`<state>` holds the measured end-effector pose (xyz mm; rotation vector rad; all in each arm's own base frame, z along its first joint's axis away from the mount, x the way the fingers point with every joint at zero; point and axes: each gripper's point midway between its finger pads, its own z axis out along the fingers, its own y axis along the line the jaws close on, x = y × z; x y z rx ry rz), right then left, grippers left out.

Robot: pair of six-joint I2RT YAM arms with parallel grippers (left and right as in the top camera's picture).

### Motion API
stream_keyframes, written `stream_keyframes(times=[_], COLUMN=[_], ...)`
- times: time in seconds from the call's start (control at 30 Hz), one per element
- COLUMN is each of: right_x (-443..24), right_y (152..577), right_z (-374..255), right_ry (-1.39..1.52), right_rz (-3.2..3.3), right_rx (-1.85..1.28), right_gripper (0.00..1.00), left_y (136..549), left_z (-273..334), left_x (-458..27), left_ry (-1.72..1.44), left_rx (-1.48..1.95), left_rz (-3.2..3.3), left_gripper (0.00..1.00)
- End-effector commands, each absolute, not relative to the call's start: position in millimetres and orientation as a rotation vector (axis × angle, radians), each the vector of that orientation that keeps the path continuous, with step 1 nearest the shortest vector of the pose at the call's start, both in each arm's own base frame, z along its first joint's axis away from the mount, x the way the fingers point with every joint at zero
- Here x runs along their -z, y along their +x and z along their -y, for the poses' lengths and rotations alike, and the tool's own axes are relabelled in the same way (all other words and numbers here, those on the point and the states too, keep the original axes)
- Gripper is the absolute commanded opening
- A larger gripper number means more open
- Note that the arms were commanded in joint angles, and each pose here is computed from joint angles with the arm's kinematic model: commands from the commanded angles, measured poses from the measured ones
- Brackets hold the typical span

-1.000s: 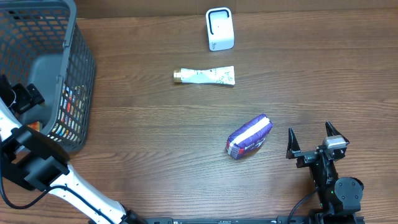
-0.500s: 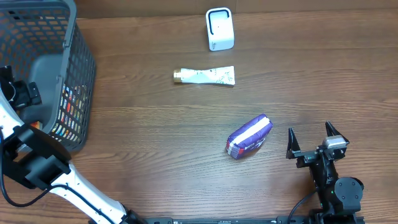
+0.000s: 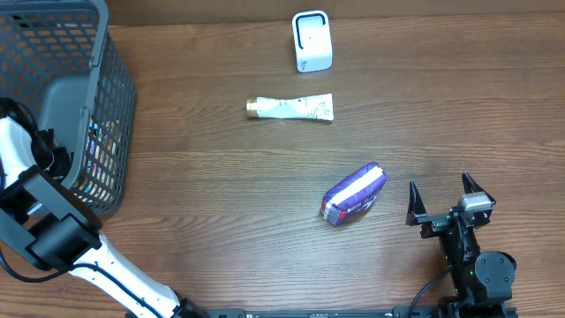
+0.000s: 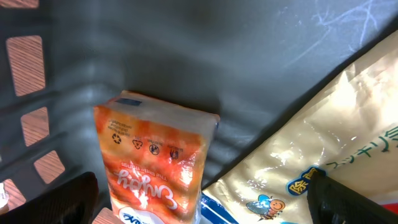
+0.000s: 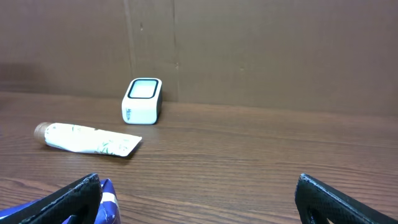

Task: Scan the item barcode
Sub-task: 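Move the left gripper back into the basket toward the orange box, then grasp the small orange box in the basket with the left gripper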

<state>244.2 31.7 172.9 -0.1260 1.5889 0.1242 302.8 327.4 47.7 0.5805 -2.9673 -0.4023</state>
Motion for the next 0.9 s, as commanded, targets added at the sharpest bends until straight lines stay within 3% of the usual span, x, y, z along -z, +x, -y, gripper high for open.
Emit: stream_keyframes(times=[0.0, 0.37, 0.47, 0.53, 0.73, 0.83, 0.87], right_x=[-171.4, -171.4, -171.4, -171.4, -171.4, -171.4, -171.4], right_y=[243.9, 243.9, 243.9, 243.9, 243.9, 243.9, 243.9], right_z=[-33.8, -33.8, -33.8, -33.8, -33.9, -33.8, -33.8], right_ry=[-0.137, -0.137, -0.137, -0.137, -0.138, -0.137, -0.137], right_rz=[-1.583, -1.583, -1.583, -1.583, -1.583, -1.583, -1.583], right_rx=[-0.128, -0.128, -0.128, -0.128, -0.129, -0.128, -0.128], right_gripper=[1.0, 1.0, 1.0, 1.0, 1.0, 1.0, 1.0], left_y=[289.2, 289.6, 292.0, 292.3, 293.4, 293.9, 295.6], left_z=[-331.6, -338.5, -336.4, -337.1, -337.8, -338.2, -338.9], left_x=[-27.2, -22.4, -21.8, -21.8, -21.6, -21.9, -22.4], left_ry=[0.54, 0.644, 0.637, 0.637, 0.64, 0.64, 0.64], left_rx=[0.422, 0.277, 0.254, 0.258, 0.262, 0.265, 0.271], left_rz=[2.912, 3.004, 3.018, 3.019, 3.023, 3.025, 3.03], left_gripper=[1.0, 1.0, 0.88, 0.72, 0.63, 0.42, 0.29])
